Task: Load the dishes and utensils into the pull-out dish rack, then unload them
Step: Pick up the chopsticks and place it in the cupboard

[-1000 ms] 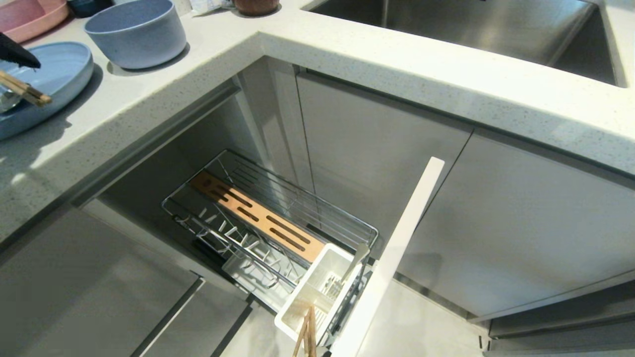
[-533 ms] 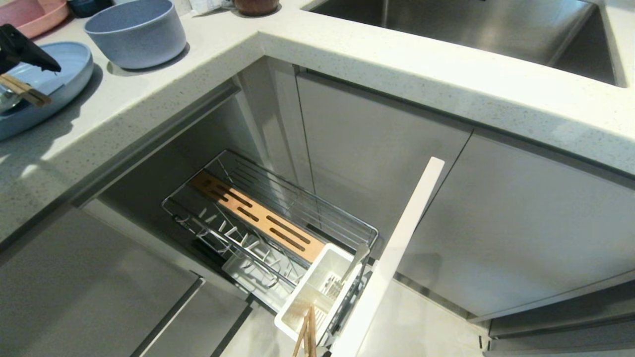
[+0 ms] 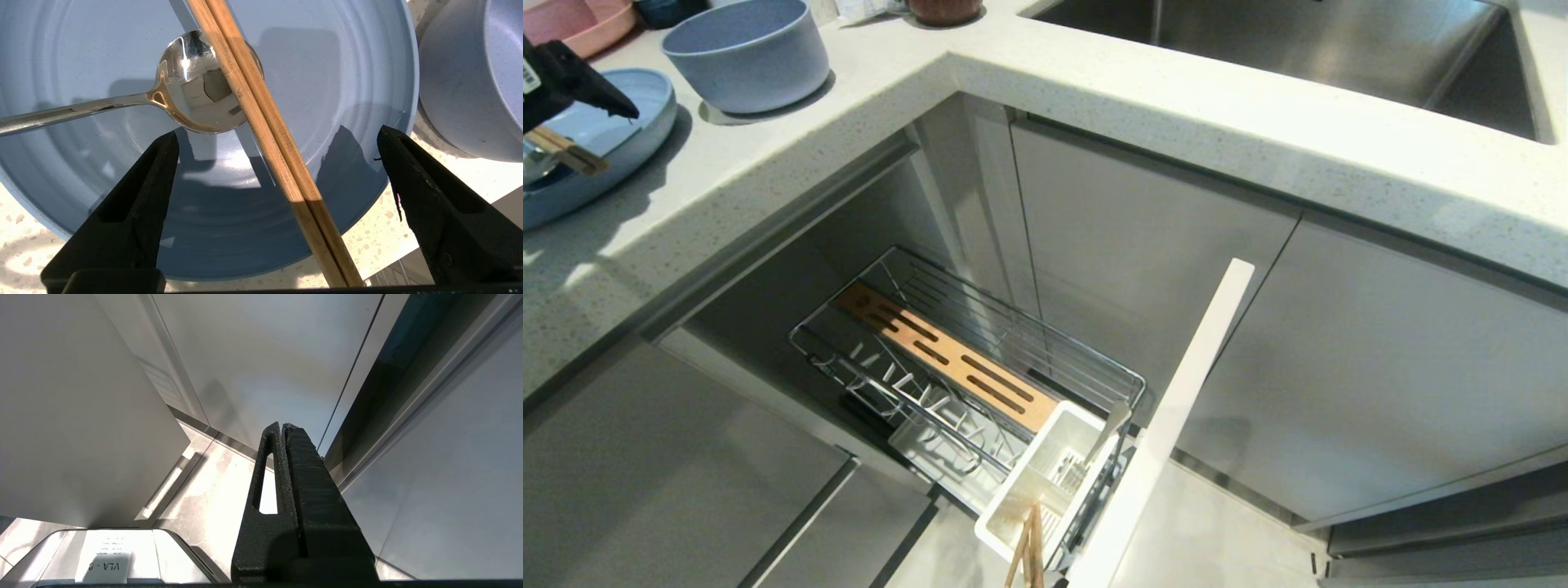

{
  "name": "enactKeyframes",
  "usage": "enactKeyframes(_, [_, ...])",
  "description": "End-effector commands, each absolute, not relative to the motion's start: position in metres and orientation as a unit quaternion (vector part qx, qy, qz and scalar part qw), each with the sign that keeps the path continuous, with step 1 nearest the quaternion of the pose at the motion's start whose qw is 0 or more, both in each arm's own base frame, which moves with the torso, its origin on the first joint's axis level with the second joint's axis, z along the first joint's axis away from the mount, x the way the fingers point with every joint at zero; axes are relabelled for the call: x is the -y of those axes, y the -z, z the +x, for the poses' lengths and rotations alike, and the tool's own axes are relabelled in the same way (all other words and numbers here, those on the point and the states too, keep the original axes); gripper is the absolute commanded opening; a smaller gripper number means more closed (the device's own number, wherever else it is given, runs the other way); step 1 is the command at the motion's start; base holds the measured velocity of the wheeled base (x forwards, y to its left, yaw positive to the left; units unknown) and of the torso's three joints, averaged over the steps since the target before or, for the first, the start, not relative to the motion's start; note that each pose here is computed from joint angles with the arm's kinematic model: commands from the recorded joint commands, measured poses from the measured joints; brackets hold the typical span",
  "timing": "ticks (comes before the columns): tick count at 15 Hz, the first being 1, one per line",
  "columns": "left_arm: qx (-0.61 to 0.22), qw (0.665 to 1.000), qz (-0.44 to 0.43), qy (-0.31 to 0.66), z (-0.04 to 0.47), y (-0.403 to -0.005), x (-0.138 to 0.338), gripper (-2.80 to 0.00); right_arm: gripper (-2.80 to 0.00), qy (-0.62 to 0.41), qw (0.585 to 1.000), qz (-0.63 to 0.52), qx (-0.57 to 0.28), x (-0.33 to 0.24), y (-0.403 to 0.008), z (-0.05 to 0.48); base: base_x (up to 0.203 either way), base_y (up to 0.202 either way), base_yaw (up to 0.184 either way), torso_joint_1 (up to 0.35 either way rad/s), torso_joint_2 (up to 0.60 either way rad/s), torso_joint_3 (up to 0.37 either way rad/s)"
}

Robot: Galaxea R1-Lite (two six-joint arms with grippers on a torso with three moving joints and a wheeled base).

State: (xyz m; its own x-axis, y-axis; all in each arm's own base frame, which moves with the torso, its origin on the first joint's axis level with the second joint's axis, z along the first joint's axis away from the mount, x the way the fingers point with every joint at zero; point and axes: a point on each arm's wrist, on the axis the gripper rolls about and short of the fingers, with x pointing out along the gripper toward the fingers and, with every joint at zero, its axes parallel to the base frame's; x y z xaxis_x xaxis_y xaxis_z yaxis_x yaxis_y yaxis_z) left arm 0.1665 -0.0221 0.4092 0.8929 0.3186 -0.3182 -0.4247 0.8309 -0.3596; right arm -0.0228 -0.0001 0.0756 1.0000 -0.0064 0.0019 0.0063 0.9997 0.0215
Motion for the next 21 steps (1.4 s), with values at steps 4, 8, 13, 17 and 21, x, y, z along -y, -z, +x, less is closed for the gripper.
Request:
enactKeyframes(4, [-0.122, 0.948, -0.216, -0.197, 0.165, -0.410, 0.022, -2.80, -2.80, 0.003, 1.000, 0.011, 0.002, 0.000, -0.075, -0.023, 0.000, 0.000, 0.000, 0.000, 0.00, 0.000])
enactKeyframes(8, [-0.120, 0.949, -0.217, -0.197, 0.162, -0.410, 0.021, -2.80, -2.80, 0.003, 1.000, 0.011, 0.002, 0.000, -0.075, -0.023, 0.000, 0.000, 0.000, 0.000, 0.00, 0.000])
enactKeyframes(13, [-0.120, 0.949, -0.217, -0.197, 0.162, -0.411, 0.021, -2.80, -2.80, 0.003, 1.000, 0.011, 0.002, 0.000, -0.075, -0.023, 0.000, 0.000, 0.000, 0.000, 0.00, 0.000])
enactKeyframes(17, [-0.108, 0.950, -0.222, -0.193, 0.151, -0.415, 0.019, -2.80, -2.80, 0.003, 1.000, 0.011, 0.002, 0.000, -0.075, -0.023, 0.000, 0.000, 0.000, 0.000, 0.00, 0.000])
enactKeyframes(21, [-0.067, 0.951, -0.239, -0.183, 0.127, -0.426, 0.014, -2.80, -2.80, 0.003, 1.000, 0.011, 0.002, 0.000, -0.075, -0.023, 0.000, 0.000, 0.000, 0.000, 0.00, 0.000])
